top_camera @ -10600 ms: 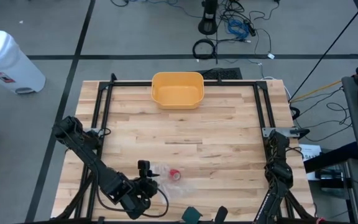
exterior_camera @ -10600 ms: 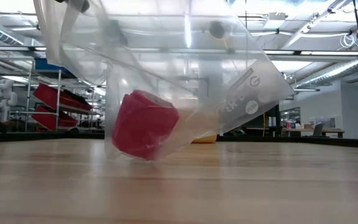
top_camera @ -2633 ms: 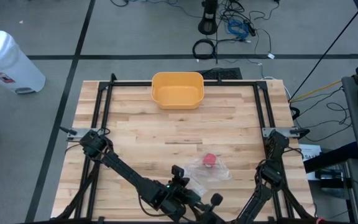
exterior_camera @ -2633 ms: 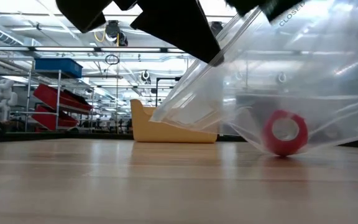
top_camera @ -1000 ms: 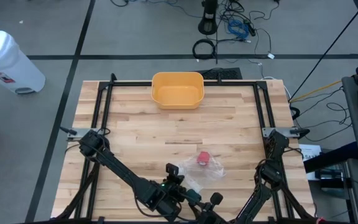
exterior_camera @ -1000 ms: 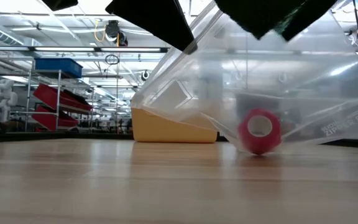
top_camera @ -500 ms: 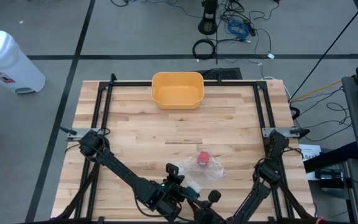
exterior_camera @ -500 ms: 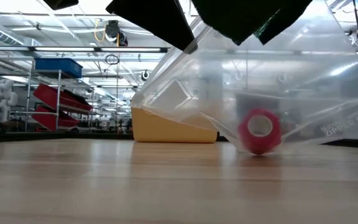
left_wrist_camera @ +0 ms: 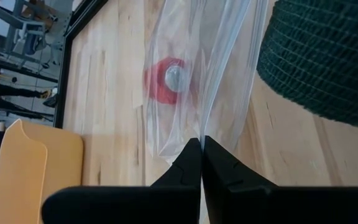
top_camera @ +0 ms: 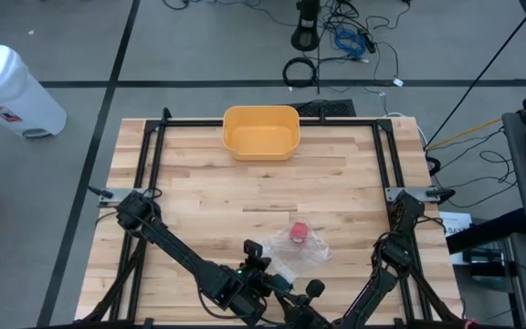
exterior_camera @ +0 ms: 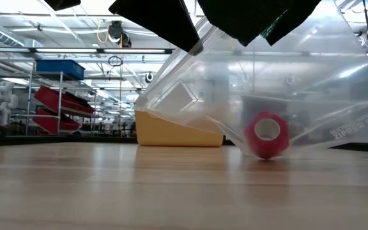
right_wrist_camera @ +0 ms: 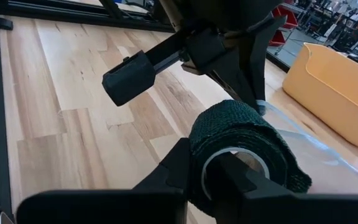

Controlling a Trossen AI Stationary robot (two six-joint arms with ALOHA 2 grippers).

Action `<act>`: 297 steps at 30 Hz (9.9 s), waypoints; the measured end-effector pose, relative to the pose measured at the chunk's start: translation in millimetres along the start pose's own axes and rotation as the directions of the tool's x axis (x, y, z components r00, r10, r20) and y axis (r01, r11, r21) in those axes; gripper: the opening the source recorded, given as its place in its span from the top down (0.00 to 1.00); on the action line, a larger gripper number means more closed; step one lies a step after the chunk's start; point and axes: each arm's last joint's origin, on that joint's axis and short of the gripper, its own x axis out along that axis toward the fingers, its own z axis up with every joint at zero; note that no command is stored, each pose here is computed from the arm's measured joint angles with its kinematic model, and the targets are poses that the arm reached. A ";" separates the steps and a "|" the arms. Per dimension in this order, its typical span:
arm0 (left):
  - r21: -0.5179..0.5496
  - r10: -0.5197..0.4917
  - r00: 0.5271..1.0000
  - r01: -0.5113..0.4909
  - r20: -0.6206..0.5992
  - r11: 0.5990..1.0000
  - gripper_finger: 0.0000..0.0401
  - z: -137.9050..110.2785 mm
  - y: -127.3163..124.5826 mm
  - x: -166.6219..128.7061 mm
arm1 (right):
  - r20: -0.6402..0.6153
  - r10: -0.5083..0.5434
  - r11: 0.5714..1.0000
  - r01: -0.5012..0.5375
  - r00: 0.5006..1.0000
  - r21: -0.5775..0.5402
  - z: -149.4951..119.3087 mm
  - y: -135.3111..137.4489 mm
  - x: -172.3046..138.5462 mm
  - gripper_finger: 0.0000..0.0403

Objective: Roll bandage
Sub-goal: Put the rolled green bandage into the transparent zip bag

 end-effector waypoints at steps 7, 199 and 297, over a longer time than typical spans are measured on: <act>-0.002 0.005 1.000 -0.005 -0.001 1.000 1.00 0.1 0.8 0.7 | 0.005 0.000 1.000 0.000 1.000 -0.009 0.1 0.2 -0.2 0.92; -0.289 -0.197 0.975 0.219 0.104 0.932 0.98 -10.1 43.5 -63.6 | 0.162 0.140 0.985 -0.153 0.977 0.075 26.2 6.0 -73.0 0.93; -0.401 -0.213 0.976 0.215 0.050 0.891 0.96 -12.9 63.0 -39.8 | -0.079 -0.162 0.986 0.164 0.984 0.021 37.1 -32.0 55.3 0.93</act>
